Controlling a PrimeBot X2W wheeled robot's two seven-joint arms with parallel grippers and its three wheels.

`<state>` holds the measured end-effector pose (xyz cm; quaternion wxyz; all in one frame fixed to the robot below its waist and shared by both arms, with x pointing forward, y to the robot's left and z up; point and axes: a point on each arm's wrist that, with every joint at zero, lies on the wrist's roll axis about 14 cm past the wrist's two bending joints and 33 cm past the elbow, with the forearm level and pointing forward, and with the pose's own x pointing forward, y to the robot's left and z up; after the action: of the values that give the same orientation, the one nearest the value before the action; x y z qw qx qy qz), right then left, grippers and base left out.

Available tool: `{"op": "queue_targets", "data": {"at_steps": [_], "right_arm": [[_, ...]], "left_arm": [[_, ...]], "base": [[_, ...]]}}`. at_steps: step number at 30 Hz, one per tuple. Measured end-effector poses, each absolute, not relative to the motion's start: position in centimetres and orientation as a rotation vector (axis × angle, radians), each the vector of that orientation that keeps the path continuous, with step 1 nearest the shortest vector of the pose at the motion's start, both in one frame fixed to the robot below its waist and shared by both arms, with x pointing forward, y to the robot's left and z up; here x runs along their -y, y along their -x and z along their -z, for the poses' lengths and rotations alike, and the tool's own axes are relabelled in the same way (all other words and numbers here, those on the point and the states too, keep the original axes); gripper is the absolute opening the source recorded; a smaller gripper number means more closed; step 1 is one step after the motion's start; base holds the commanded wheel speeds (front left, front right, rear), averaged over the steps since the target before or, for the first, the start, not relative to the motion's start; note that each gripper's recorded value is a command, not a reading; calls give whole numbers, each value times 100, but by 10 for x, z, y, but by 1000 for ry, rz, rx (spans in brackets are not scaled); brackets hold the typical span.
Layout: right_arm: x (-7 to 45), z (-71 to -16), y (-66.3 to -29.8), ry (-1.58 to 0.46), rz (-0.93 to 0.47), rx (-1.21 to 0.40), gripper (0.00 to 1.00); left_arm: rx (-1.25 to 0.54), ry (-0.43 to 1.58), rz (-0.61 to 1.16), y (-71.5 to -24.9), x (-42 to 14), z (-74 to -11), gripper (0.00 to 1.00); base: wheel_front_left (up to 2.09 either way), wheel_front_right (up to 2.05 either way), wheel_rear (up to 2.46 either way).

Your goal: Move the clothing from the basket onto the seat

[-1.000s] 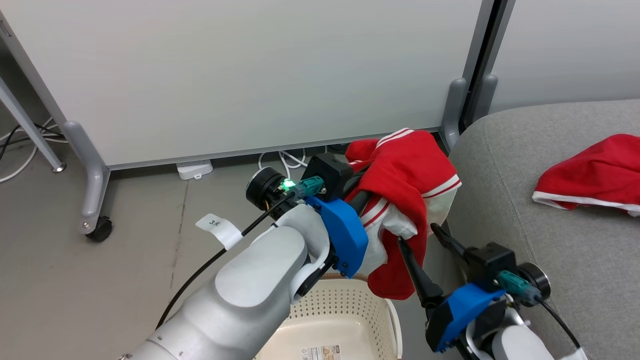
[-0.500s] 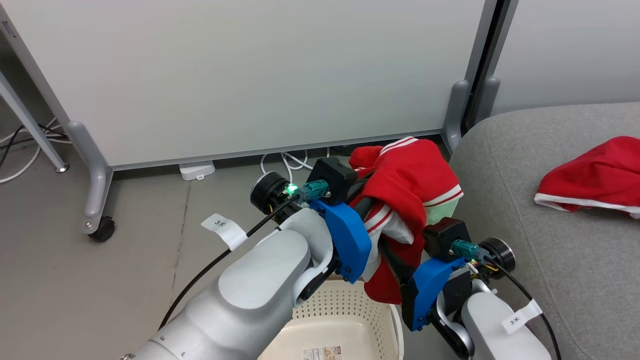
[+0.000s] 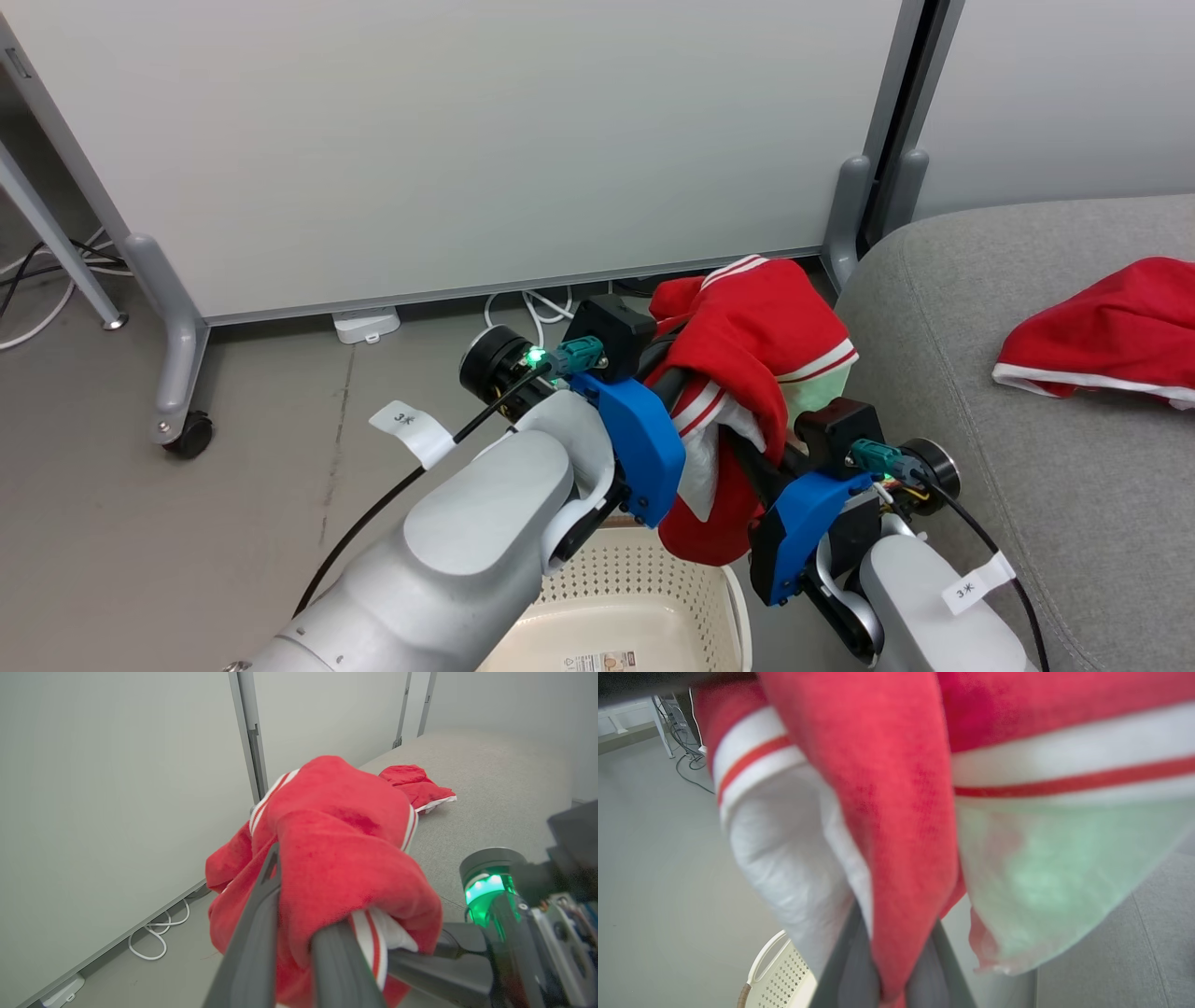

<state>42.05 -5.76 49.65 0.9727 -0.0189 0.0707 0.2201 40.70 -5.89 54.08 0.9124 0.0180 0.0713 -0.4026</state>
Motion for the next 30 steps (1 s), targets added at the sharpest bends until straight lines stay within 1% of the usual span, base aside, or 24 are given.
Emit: {"op": "queue_targets", "data": {"at_steps": [2, 3, 4, 5, 7, 8, 9, 16, 22, 30], "right_arm": [[58, -498, -421, 37, -442, -137, 0], [59, -498, -421, 37, -441, -138, 0], [59, -497, -421, 36, -440, -138, 0], [59, -497, -421, 35, -439, -139, 0], [60, -497, -422, 35, -439, -138, 0], [59, -498, -422, 34, -439, -135, 0], [59, -498, -422, 31, -438, -136, 0], [61, -498, -423, 24, -433, -132, 0], [63, -500, -424, 13, -424, -125, 0], [70, -503, -429, -1, -399, -108, 0]], "left_arm": [[-149, -33, 829, -407, 59, -540, 0], [-151, -35, 829, -407, 59, -540, 8], [-152, -36, 828, -407, 59, -539, 31], [-152, -36, 828, -407, 59, -539, 43], [-153, -36, 826, -407, 58, -539, 55], [-153, -36, 825, -408, 58, -538, 86], [-153, -36, 821, -408, 58, -538, 100], [-158, -29, 810, -410, 55, -536, 100], [-127, 0, 779, -414, 48, -540, 100], [-83, 80, 704, -416, 24, -534, 100]], "base": [[0, 0, 0], [0, 0, 0], [0, 0, 0], [0, 0, 0], [0, 0, 0], [0, 0, 0], [0, 0, 0], [0, 0, 0], [0, 0, 0], [0, 0, 0]]}}
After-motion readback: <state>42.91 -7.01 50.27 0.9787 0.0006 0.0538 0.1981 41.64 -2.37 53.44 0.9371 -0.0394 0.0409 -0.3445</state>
